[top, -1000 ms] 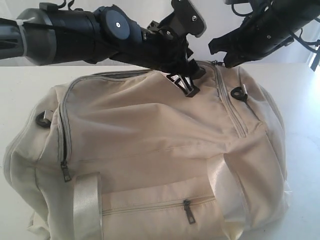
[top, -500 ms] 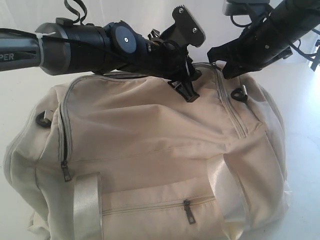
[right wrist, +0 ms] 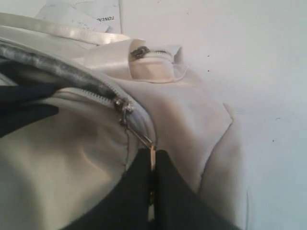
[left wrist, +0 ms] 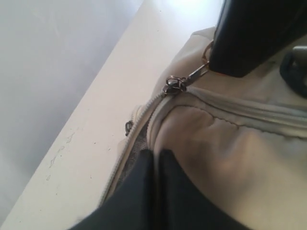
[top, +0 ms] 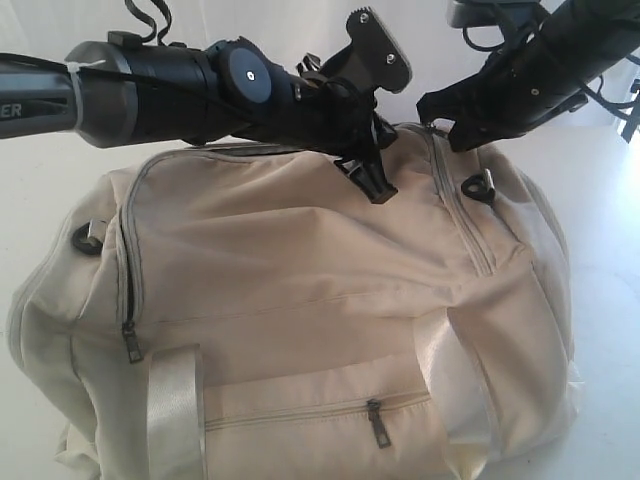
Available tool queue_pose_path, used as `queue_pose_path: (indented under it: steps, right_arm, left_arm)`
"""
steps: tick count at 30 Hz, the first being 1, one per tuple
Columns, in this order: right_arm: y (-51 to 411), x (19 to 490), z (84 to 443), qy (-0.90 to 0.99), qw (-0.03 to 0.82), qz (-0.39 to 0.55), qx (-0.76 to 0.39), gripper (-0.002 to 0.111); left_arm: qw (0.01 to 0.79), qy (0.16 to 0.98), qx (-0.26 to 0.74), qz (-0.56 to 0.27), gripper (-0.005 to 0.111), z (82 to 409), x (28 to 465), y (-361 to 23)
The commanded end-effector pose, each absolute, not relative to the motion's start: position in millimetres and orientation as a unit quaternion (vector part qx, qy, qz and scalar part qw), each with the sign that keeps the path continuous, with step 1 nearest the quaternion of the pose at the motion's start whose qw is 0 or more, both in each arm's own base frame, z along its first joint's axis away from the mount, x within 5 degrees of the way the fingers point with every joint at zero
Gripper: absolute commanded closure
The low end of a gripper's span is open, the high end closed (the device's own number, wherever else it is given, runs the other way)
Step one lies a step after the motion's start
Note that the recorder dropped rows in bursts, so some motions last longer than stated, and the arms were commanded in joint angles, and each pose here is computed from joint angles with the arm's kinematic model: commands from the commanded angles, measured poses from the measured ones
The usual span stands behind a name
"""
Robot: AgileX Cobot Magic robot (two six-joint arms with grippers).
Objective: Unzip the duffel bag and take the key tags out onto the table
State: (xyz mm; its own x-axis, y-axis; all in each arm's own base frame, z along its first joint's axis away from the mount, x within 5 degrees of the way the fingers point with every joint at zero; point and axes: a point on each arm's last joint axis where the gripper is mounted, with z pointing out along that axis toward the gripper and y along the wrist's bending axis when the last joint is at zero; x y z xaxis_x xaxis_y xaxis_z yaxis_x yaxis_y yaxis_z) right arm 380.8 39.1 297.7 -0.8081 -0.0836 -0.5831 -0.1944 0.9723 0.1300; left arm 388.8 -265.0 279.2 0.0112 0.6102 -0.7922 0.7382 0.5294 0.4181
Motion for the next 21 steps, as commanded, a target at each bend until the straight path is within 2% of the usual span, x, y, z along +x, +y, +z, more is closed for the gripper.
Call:
queue_pose_path:
  steps: [1,10,16,21]
  right_arm:
    - [32,379,297,0.951,0.293,0.071,-0.069,0.108]
    - [28,375,299,0.956,0.282,0.053,-0.060,0.108]
    - [30,365,297,0.969,0.231,0.065,-0.062,0.108]
    - [30,358,314,0.960,0.265,0.065,-0.062,0.108]
  left_arm:
    - [0.529,0.693,0.485,-0.064,0.107,292,384,-263]
    - [0.500,0.727,0.463,-0.086,0.107,294,391,-240]
    - [0.500,0.732,0.454,-0.090,0.107,294,392,-239]
    - [0.486,0.733,0.464,-0.102,0.107,294,387,-241]
